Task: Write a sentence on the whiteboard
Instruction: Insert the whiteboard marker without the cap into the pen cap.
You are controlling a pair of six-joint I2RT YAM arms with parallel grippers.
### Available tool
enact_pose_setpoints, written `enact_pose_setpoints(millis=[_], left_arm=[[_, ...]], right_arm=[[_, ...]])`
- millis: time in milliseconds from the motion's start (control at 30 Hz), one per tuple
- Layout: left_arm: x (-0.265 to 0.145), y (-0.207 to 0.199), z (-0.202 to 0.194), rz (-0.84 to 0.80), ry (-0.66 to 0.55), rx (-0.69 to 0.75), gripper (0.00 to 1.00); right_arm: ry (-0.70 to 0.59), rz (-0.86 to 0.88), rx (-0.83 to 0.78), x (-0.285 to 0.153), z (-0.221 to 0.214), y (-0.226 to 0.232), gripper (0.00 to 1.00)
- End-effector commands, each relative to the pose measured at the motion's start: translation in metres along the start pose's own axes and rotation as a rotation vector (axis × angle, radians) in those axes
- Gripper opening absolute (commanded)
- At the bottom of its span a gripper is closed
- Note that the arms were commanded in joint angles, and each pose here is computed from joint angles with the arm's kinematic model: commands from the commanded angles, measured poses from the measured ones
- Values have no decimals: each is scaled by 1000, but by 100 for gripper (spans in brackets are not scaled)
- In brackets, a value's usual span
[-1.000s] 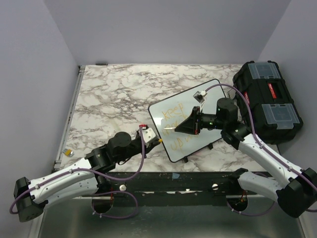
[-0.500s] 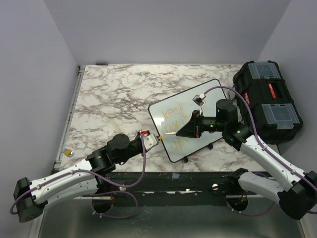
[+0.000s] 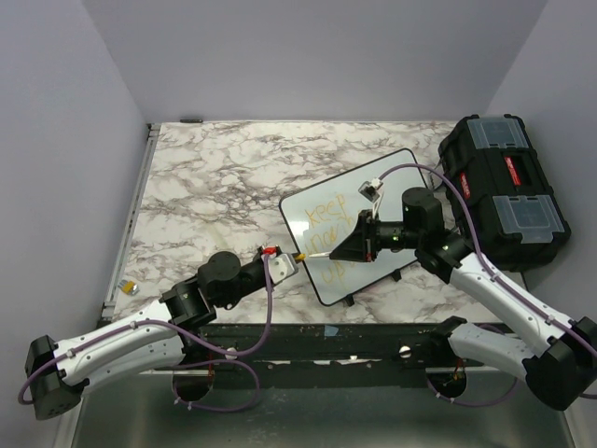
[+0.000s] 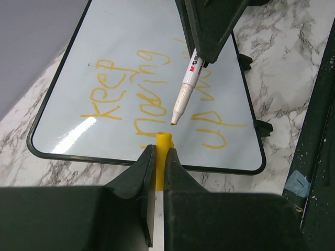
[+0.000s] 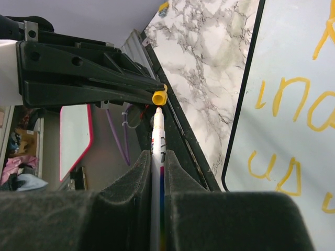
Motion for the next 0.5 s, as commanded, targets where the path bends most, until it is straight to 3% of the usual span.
enact_pose_setpoints(millis=[0,467], left_arm=[[-2,8,19,20,-68,13,0],[-3,4,15,1,-65,13,0]], right_arm=[[1,-6,-8,3,2,2,1],[-9,-6,-16,6,5,2,1]])
Point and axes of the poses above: each gripper's point midway between its finger pads, its own x axis out along the fingers, its own y axis along the line the jaws close on, z = x × y, the point moved 2 cm from there along -x, back along the fingers, and after that the axes turned 9 degrees about x, right-handed, at the moved point
